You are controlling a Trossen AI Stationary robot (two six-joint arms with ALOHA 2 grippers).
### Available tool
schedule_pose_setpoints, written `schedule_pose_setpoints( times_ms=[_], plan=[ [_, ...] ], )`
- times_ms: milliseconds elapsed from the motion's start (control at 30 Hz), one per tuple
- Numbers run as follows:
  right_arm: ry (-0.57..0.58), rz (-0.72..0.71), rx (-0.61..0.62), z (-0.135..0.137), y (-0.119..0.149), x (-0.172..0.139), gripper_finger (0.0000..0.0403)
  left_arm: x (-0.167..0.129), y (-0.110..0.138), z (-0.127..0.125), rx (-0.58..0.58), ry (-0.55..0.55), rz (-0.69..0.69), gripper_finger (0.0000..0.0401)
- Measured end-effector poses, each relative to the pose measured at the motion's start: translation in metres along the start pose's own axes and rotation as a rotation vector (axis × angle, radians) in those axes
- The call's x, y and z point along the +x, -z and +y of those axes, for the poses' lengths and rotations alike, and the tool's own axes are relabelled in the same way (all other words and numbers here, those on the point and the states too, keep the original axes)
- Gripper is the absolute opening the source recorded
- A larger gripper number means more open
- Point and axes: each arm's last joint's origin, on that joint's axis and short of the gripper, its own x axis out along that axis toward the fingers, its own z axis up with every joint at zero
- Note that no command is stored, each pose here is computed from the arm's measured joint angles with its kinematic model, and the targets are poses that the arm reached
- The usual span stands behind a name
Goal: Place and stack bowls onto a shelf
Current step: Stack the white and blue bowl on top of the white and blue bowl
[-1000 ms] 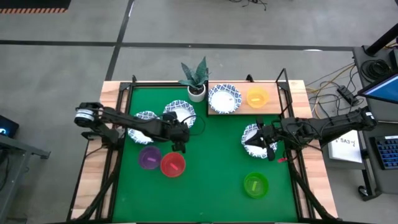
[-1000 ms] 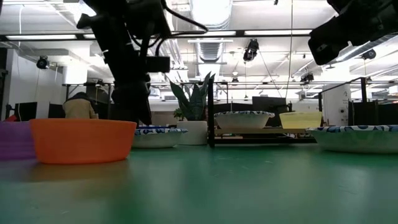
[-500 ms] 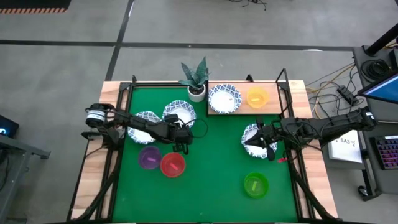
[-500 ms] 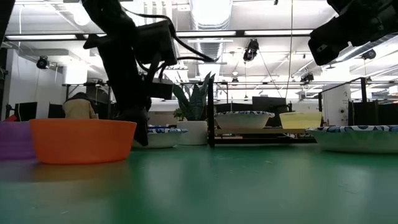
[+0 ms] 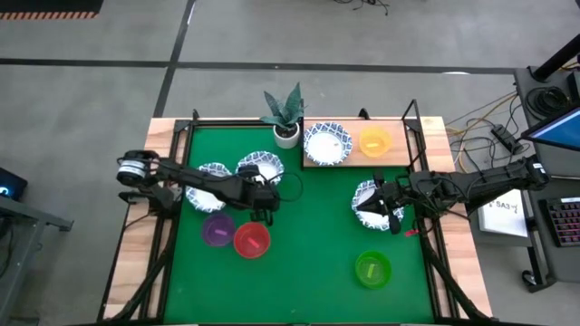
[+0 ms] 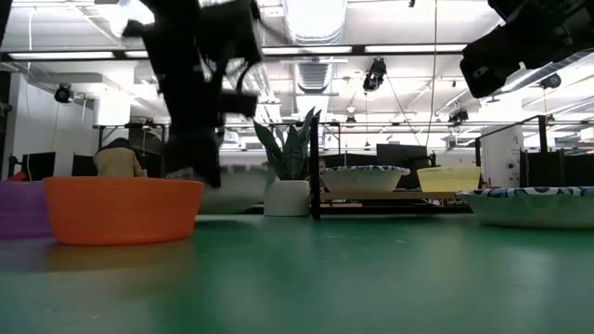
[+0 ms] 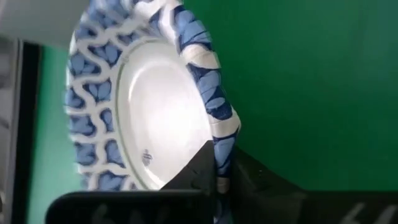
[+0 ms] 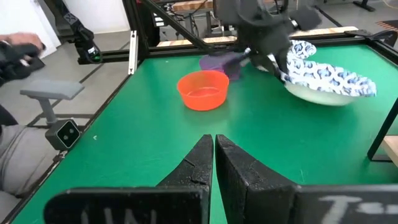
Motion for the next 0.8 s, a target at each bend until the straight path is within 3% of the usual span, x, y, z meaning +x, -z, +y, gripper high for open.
schedule_pose_setpoints(
  times_ms=[433,633,800],
  plan=[
    [0.002,0.0,-0.008,0.0,0.0,0.0,0.0009,-0.122,-0.055,-0.012,0.133,0.115,-0.276,0.0],
    [0.002,0.001,-0.008,0.0,0.0,0.0,0.0009,-0.152,-0.07,-0.017,0.209,0.139,-0.422,0.0],
    [0.002,0.0,-0.034,0.0,0.0,0.0,0.0009,-0.151,-0.087,-0.013,0.292,0.097,-0.575,0.0]
  ],
)
